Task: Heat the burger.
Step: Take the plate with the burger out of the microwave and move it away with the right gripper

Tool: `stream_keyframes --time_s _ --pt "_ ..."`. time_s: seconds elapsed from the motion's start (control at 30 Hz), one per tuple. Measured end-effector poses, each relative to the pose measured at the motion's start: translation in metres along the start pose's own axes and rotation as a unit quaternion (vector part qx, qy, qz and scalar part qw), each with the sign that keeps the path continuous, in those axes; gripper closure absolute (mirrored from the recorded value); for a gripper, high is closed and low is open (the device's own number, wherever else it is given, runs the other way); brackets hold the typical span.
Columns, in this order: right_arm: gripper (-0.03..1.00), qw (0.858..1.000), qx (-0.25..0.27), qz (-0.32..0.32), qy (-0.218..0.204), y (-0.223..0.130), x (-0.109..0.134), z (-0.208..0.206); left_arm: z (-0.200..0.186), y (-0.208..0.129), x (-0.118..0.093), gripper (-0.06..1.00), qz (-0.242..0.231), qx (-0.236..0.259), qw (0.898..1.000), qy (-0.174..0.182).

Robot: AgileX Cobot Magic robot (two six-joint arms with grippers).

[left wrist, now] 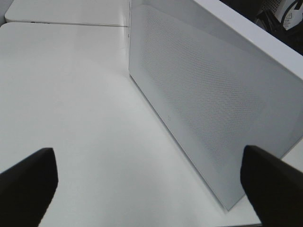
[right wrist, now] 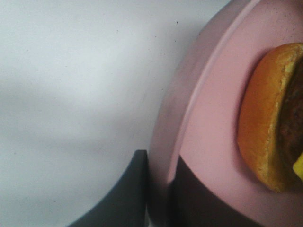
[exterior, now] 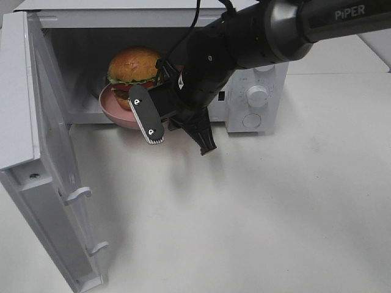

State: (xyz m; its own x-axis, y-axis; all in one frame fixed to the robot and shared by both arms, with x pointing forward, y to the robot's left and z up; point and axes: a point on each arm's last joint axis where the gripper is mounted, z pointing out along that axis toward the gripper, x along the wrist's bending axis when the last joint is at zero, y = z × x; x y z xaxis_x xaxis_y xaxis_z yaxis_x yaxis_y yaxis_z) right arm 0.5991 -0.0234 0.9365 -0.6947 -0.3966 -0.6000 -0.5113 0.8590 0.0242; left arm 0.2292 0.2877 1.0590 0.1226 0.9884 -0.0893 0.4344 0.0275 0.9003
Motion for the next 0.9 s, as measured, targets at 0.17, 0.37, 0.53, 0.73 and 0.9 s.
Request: stream_keyframes --time_s 0.17,0.37,0.53,0.73,0.9 --pt "0.86 1.0 -0.007 -0.002 -0.013 -0.001 0.012 -0.011 0.0 0.0 0.0 -0.02 0.0 0.0 1.0 0.0" --pt "0.86 1.0 -0.015 -0.005 -0.026 0.0 0.027 -0.026 0.0 0.0 0.0 -0.02 -0.001 0.0 1.0 0.0" --pt "0.86 0.999 -0.019 -0.008 -0.03 -0.002 0.041 -0.038 0.0 0.0 0.0 -0.02 -0.001 0.0 1.0 0.0" --pt "0.86 0.998 -0.029 -0.011 -0.05 -0.003 0.062 -0.058 0.0 0.0 0.0 -0.02 -0.001 0.0 1.0 0.0" --pt "0.86 0.998 -0.033 -0.009 -0.056 -0.006 0.079 -0.071 0.0 0.0 0.0 -0.02 -0.001 0.0 1.0 0.0"
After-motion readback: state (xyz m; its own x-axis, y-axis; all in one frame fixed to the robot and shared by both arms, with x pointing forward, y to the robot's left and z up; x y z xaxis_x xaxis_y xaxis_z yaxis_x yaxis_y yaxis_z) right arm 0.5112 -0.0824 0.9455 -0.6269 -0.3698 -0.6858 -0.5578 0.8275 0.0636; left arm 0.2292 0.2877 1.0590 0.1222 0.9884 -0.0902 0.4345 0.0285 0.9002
